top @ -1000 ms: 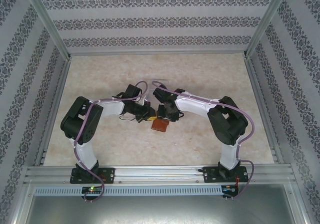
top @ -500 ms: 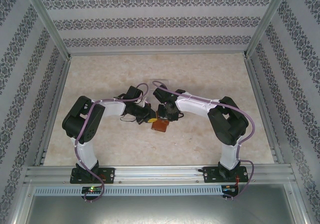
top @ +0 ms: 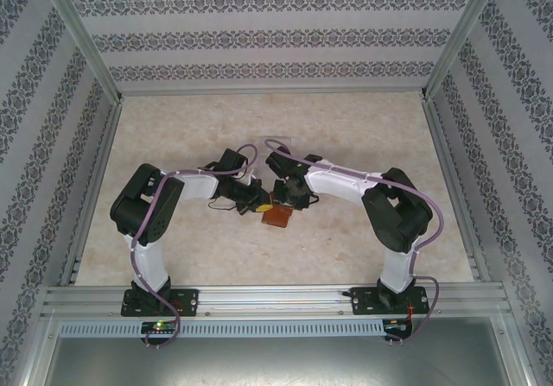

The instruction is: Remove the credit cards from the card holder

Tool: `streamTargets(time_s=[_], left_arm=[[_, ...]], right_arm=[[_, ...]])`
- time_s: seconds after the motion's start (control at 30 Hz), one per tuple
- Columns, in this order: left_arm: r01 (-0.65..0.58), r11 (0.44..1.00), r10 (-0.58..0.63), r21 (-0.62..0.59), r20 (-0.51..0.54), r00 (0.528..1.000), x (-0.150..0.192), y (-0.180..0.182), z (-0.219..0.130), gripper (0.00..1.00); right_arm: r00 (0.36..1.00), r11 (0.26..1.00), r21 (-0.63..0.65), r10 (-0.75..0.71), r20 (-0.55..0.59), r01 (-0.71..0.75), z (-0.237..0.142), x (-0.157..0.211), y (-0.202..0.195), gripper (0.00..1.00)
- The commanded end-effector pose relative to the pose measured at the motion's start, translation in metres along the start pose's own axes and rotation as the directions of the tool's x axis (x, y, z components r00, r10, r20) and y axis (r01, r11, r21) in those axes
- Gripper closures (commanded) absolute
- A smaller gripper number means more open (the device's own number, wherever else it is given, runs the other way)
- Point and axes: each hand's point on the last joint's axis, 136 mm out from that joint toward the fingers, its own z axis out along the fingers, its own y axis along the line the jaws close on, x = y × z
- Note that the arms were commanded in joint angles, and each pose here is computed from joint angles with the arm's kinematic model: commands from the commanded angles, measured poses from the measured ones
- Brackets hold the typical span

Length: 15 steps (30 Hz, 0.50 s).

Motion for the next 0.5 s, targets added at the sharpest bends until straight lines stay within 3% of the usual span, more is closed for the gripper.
streamTargets(time_s=[0.0, 0.47], left_arm=[[0.092, 0.984, -0.094, -0.150, -0.007, 0.996, 0.007, 0.049, 0.014, 1.00], [0.107, 0.979, -0.112, -0.171, -0.015, 0.994, 0.012, 0.057, 0.014, 1.00]], right_arm=[[1.000, 1.000, 0.016, -0.005, -0.020, 0.005, -0.006, 0.013, -0.003, 0.57], [0.996, 0.999, 0.019, 0.040, -0.075, -0.039, 0.026, 0.025, -0.010, 0.55]])
